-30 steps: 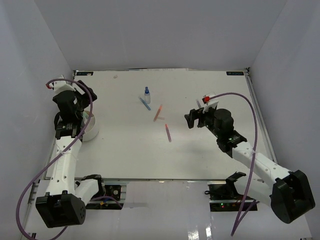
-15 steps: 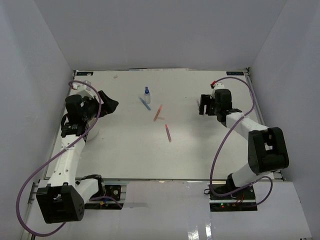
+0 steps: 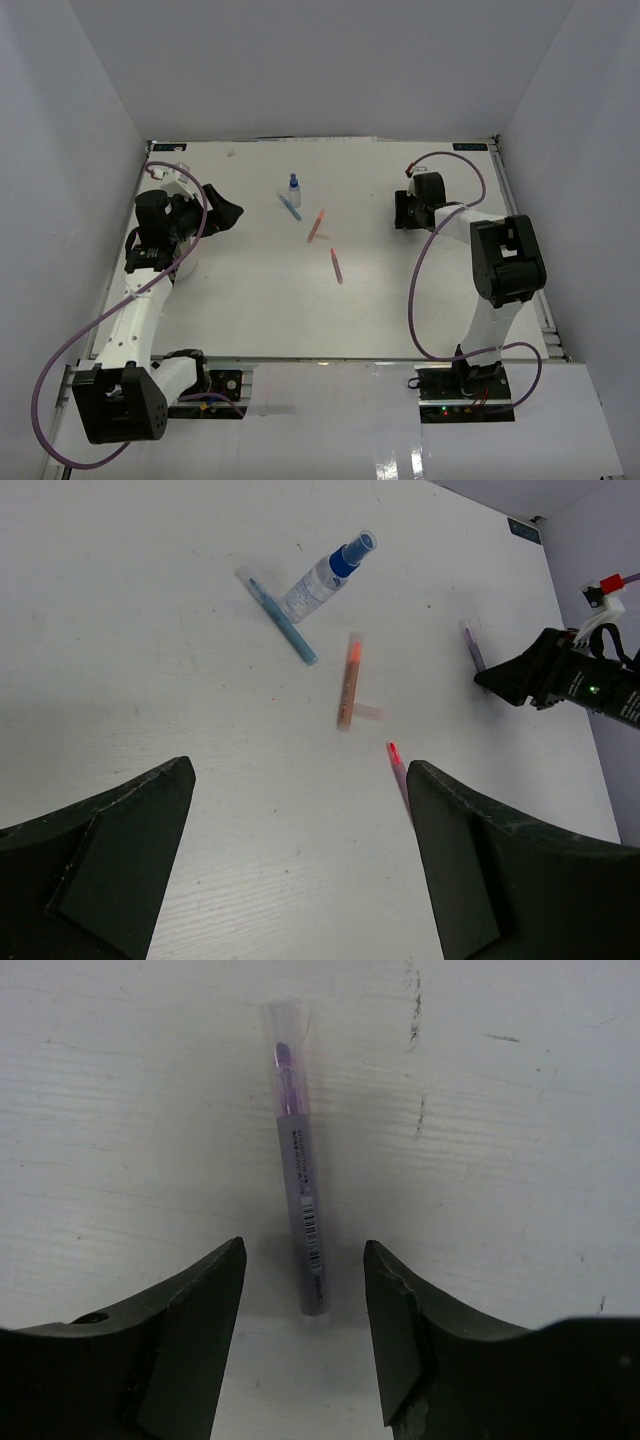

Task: Sort the stationery into containers
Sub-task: Pick up the pen from the center of the board.

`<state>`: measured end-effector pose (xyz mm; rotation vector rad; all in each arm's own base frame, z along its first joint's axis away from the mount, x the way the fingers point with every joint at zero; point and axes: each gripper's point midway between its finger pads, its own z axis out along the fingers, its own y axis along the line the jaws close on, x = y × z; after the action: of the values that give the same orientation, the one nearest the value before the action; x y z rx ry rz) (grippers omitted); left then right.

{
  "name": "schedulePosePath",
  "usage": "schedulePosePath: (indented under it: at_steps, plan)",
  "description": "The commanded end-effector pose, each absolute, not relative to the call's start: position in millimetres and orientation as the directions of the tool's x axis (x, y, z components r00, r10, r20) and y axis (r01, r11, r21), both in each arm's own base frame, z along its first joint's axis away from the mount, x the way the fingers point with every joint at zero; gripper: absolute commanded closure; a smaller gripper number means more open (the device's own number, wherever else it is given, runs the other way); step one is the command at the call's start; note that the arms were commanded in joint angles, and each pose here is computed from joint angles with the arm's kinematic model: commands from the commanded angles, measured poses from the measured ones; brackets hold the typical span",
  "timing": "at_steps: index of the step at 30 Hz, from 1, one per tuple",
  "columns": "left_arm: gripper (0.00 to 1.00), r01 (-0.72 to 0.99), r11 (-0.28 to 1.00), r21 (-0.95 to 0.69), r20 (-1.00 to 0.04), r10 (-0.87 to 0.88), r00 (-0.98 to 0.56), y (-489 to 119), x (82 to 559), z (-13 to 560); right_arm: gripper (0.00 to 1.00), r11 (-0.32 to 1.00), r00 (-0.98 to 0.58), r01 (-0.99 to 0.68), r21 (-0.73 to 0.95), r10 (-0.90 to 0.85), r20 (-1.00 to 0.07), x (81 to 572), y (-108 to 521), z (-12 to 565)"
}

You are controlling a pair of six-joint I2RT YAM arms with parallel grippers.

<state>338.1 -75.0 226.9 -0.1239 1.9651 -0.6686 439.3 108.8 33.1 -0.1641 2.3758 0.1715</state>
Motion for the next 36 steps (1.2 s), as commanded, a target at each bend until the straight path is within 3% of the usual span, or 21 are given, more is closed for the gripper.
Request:
schedulePosePath:
  at_steps: [1,8,13,17,23,30,36]
  plan:
    - [0.02,0.235,0.836,-0.497,-0.808,-0.347,-0.476,-80,338,230,0.44,0.985,-0.722,-0.160,0.056,-0.078,-0.687,450,107,31]
    - [0.02,0.240,0.832,-0.500,-0.806,-0.345,-0.481,-83,337,229,0.69,0.989,-0.775,-0.147,0.033,-0.095,-0.624,439,102,19]
    - [0.02,0.257,0.816,-0.517,-0.792,-0.342,-0.506,-92,335,226,0.89,0.985,-0.731,-0.167,0.033,-0.102,-0.674,433,108,35]
    - [0.02,0.308,0.776,-0.550,-0.769,-0.327,-0.550,-123,323,229,0.92,0.977,-0.711,-0.212,0.034,-0.131,-0.691,416,120,44]
    - [0.02,0.326,0.718,-0.615,-0.719,-0.341,-0.606,-171,310,237,0.92,0.908,-0.546,-0.408,0.094,-0.161,-0.822,376,184,91]
    - [0.03,0.352,0.664,-0.659,-0.697,-0.364,-0.618,-219,299,257,0.92,0.687,-0.292,-0.709,0.161,-0.078,-0.953,298,280,168]
    - [0.10,0.340,0.679,-0.650,-0.707,-0.378,-0.597,-243,297,266,0.92,0.560,-0.182,-0.811,0.167,0.030,-0.983,265,309,211]
